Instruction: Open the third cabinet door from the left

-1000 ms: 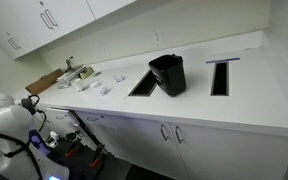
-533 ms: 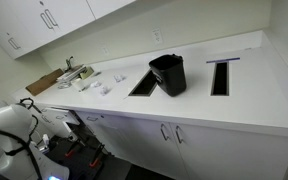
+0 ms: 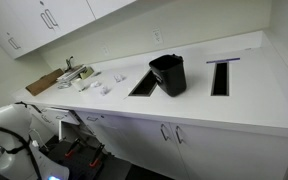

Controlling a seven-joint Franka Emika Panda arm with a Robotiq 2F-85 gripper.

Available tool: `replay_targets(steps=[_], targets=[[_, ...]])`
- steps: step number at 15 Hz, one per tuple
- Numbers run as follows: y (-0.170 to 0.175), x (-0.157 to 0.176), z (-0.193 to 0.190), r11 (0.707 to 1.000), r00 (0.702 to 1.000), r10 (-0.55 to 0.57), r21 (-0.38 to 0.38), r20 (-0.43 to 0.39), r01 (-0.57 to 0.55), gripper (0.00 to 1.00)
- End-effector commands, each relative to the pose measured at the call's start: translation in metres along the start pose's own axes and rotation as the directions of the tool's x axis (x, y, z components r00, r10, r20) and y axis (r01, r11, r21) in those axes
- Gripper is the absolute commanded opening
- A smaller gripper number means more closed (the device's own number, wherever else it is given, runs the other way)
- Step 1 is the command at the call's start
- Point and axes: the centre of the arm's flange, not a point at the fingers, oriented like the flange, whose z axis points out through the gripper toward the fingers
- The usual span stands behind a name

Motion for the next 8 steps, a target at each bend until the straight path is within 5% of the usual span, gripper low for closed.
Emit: replay_targets(steps=[1, 3, 4, 5, 8], targets=[[0.076, 0.011, -0.023, 0.994, 0.993, -0.091, -0.071, -0.07, 0.086, 0.02], [0.086, 0.009, -0.035, 0.995, 0.991, -0.083, -0.066, -0.109, 0.076, 0.02], [0.092, 0.007, -0.043, 0.994, 0.989, -0.09, -0.069, -0.12, 0.082, 0.09], [0.098, 0.002, -0.05, 0.994, 0.986, -0.096, -0.066, -0.138, 0.087, 0.35], [0.118, -0.02, -0.065, 0.989, 0.966, -0.143, -0.056, -0.215, 0.134, 0.47]])
